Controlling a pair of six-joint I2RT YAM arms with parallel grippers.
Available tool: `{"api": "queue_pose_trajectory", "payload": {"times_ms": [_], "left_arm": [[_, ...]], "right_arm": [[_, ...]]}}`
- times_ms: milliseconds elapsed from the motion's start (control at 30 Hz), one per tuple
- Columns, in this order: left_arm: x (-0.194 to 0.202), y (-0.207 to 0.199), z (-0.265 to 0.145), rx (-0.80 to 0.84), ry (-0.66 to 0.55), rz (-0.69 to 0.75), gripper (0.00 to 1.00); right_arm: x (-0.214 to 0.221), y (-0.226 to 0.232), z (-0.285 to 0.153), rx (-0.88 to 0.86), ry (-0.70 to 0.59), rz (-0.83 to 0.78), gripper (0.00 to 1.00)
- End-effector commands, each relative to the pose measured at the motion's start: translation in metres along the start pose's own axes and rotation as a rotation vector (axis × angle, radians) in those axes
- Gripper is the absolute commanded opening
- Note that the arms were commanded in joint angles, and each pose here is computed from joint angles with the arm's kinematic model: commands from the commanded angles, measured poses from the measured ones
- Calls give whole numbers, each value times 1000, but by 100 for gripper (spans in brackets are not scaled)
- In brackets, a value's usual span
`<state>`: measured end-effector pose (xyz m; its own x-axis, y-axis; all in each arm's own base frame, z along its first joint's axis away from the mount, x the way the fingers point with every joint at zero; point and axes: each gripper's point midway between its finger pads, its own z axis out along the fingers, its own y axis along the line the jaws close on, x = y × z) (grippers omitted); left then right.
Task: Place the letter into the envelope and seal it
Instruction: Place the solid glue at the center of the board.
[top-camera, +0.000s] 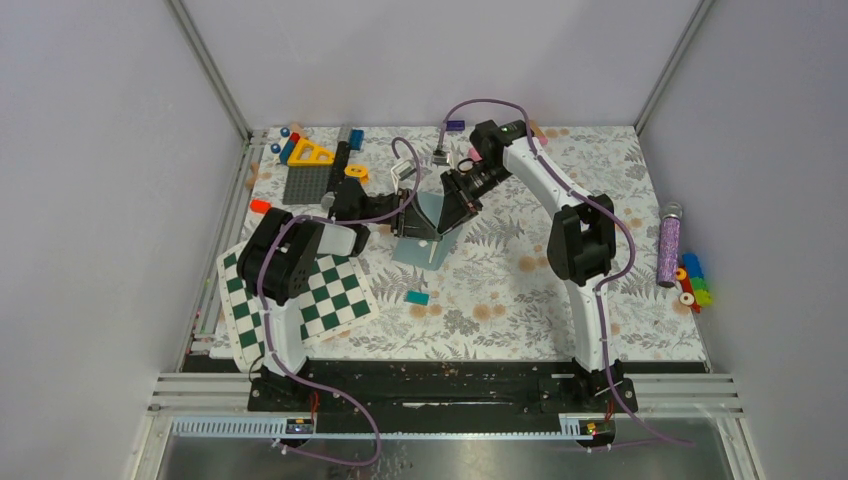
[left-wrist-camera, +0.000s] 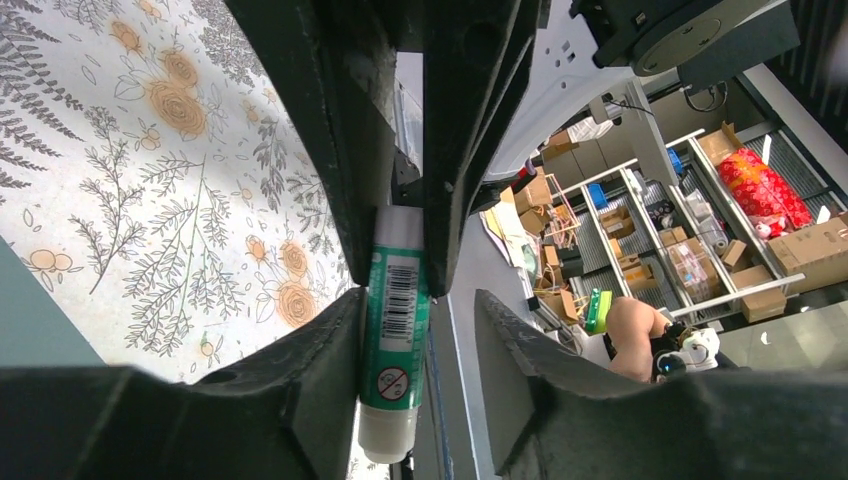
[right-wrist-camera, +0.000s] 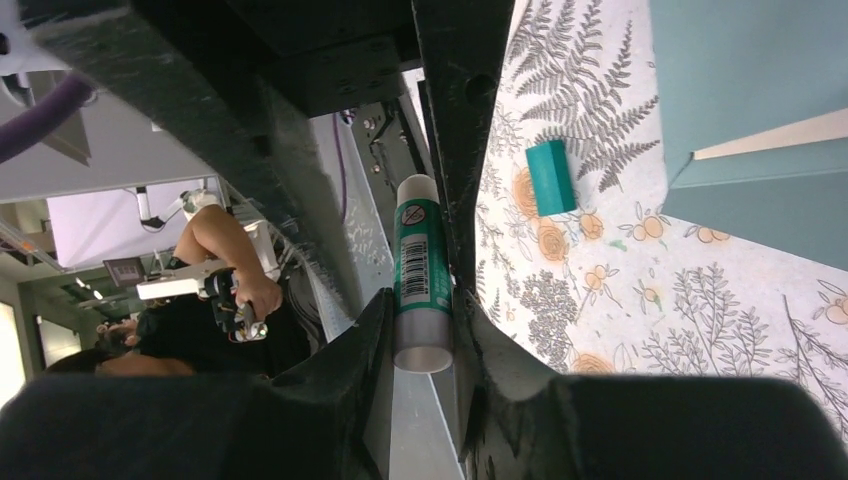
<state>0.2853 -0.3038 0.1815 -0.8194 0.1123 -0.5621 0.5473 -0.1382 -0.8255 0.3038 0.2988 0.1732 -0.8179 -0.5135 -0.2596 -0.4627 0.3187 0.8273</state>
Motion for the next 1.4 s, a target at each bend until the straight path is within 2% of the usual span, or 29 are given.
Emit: {"api": "queue_pose_trajectory", "payload": {"times_ms": [0,233,300,400,433,500,567,600,633,667,833,933,967,1033,1167,1367], "left_arm": [[-3,-18,1,40,21,115,37],[-1,-18,0,41,27,113,5],[-1,-19,0,41,27,115,2],[-1,-20,0,42,26,119,2],[-2,-21,-1,41,22,121,2],[-4,-23,-2,39,17,125,2],[-7,-23,-6,31,2,130,2],[-9,-23,-8,26,-6,134,3],[-11,-22,-12,18,-17,136,3],[-13,-21,-15,10,-29,135,3],[-32,12,-54,-86,-146,70,2],[-41,56,-84,-263,-231,5,0],[-43,76,-94,-395,-226,23,0],[-27,103,-111,-642,-144,62,0],[-38,120,-132,-804,-160,75,0],[-35,149,-160,-1011,-147,-67,3]], "right_arm": [[-4,5,-1,1,-1,-25,0],[-8,0,-4,15,-9,-20,0],[-9,0,-6,18,-14,-24,13],[-13,1,-11,33,-28,-42,48],[-15,0,-13,43,-37,-48,57],[-22,-3,-22,88,-67,-55,69],[-29,-9,-34,141,-109,-57,75],[-33,-14,-41,169,-134,-46,83],[-38,-18,-50,187,-165,-37,97],[-42,-22,-59,209,-196,-21,99],[-47,-46,-102,367,-335,17,100],[-46,-50,-115,413,-403,2,100],[-44,-49,-116,423,-415,-3,100],[-40,-51,-117,445,-428,-6,100],[-32,-51,-115,451,-422,3,100],[-18,-58,-112,474,-398,13,100]]}}
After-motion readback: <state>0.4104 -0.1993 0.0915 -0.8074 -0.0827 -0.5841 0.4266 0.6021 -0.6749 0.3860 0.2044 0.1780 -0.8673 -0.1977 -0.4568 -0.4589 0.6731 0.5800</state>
